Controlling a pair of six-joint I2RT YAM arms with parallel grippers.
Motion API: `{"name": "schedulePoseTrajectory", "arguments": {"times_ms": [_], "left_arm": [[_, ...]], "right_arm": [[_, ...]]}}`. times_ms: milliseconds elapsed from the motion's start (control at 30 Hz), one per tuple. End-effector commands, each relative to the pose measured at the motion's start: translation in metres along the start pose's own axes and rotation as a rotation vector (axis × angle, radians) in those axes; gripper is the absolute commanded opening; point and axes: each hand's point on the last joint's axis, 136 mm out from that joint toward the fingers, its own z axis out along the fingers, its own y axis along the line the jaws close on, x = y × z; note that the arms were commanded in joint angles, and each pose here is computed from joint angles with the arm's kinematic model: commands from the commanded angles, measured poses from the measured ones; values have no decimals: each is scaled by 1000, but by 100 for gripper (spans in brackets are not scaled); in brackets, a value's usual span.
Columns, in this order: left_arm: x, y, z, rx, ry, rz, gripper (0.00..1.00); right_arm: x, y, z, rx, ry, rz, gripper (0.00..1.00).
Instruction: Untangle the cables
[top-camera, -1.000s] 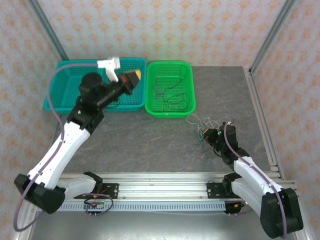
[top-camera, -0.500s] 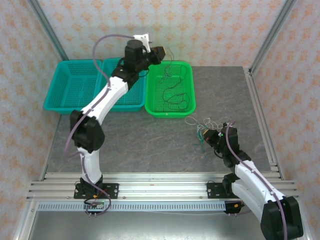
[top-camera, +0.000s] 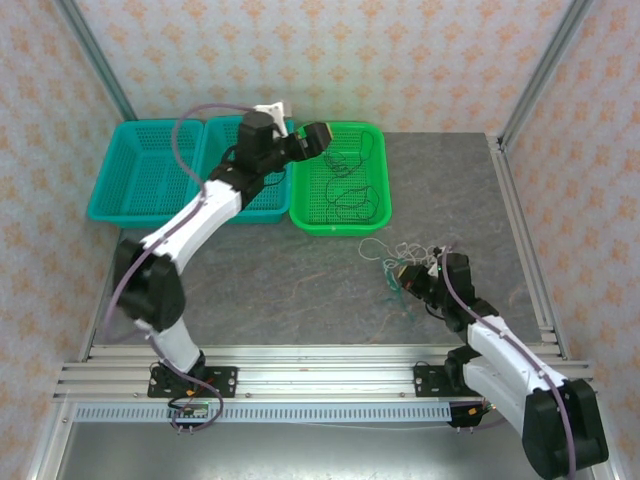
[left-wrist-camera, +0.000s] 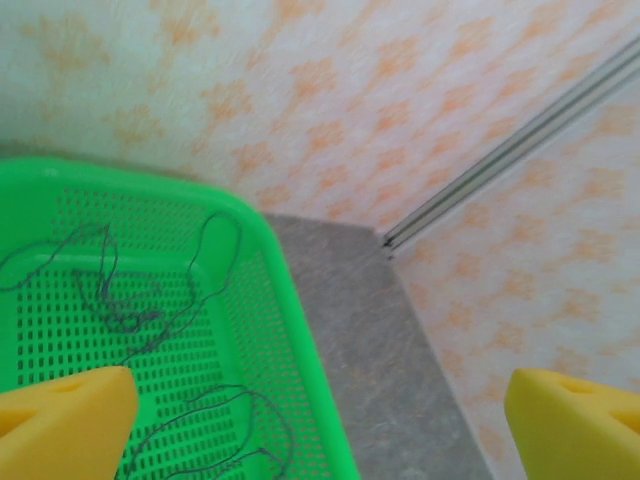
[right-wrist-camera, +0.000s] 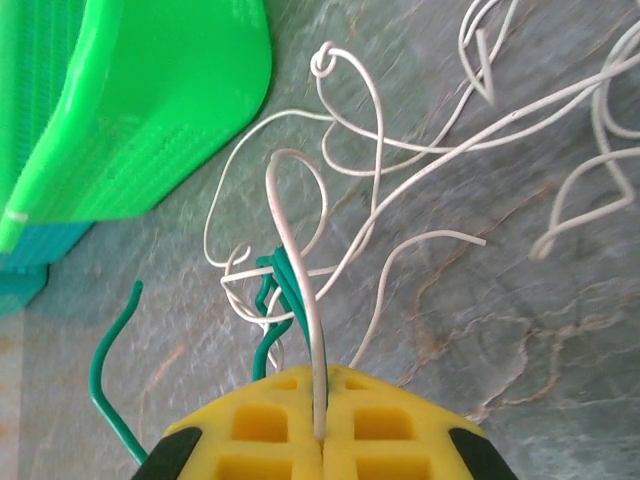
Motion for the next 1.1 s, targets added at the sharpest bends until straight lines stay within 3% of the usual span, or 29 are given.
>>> {"name": "schedulePoseTrajectory", "arguments": {"times_ms": [0,200,433,500,600,767,833,1000,1067], "left_arm": [[-12,-36,-44,91,-80,57,96],[53,-31,-84,53,71,198,95],[135,10,-113,-21,272,161,95],[155,21,-120,-42,320,139,94],[186,40,-131,-90,391,96,93],[221,93,-154,-331,511,83,92],[231,102,-158,-360,539,85,87],[256,84,-142,-208,634,32,63],[264,76,-133,-151,664,17,58]], "right_arm": [[8,42,4,-145,75,-115,0],[64,88,20,-280,235,-291,0],[125,119,42,-356,441,-394,2],[138,126,48,-373,508,-403,8],[143,126,56,-338,552,-387,33],[129,130,50,-304,497,-438,53],[119,134,44,-306,440,-464,58],[76,138,27,-267,196,-497,66],[58,138,18,-256,89,-498,68]]}}
